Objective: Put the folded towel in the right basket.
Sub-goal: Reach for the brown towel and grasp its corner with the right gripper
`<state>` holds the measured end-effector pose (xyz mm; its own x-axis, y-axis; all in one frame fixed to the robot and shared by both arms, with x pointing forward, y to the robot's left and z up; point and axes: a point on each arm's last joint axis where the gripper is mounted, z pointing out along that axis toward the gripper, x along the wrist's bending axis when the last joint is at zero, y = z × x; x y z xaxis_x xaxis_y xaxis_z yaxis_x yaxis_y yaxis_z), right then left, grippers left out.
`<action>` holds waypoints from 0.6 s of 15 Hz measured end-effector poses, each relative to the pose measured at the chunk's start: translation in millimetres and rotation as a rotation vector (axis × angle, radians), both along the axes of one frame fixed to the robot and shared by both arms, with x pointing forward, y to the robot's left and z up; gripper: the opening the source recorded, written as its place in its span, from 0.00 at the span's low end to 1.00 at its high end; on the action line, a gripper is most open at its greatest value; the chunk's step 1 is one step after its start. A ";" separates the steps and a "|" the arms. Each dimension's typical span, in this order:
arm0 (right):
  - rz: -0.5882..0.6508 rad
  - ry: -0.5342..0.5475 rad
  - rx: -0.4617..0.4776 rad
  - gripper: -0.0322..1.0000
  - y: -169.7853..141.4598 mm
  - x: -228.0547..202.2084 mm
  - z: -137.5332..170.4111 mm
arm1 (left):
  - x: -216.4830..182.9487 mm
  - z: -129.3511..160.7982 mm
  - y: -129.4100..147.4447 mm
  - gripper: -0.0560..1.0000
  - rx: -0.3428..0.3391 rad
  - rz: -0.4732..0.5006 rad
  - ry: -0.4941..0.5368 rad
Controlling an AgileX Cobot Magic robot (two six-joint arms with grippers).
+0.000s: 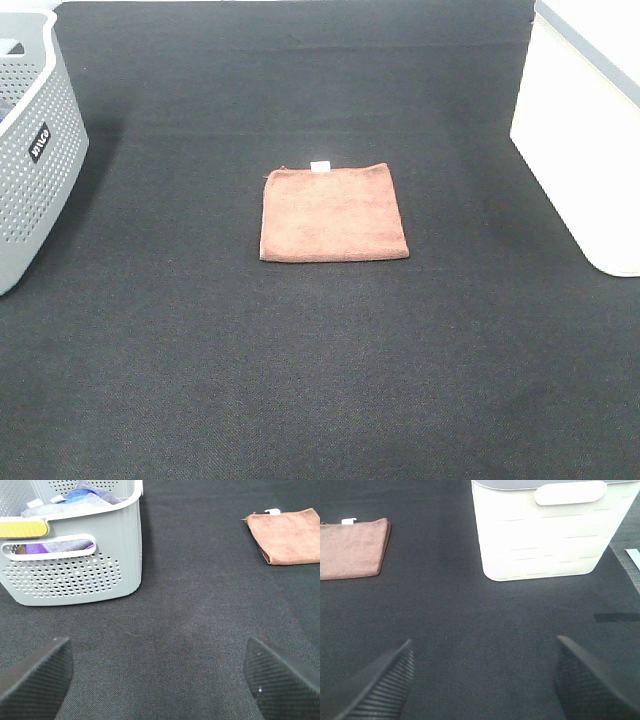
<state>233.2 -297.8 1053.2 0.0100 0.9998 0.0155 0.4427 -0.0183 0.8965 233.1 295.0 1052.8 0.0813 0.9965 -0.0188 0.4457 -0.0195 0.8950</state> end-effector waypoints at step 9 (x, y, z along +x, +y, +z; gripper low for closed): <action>0.000 0.000 0.000 0.72 0.0 0.0 0.0 | 0.0 0.0 0.0 0.88 0.000 0.000 0.000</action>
<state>233.2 -297.8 1053.2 0.0100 0.9998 0.0155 0.4427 -0.0183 0.8965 233.1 295.0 1052.8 0.0813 0.9965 -0.0188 0.4457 -0.0195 0.8950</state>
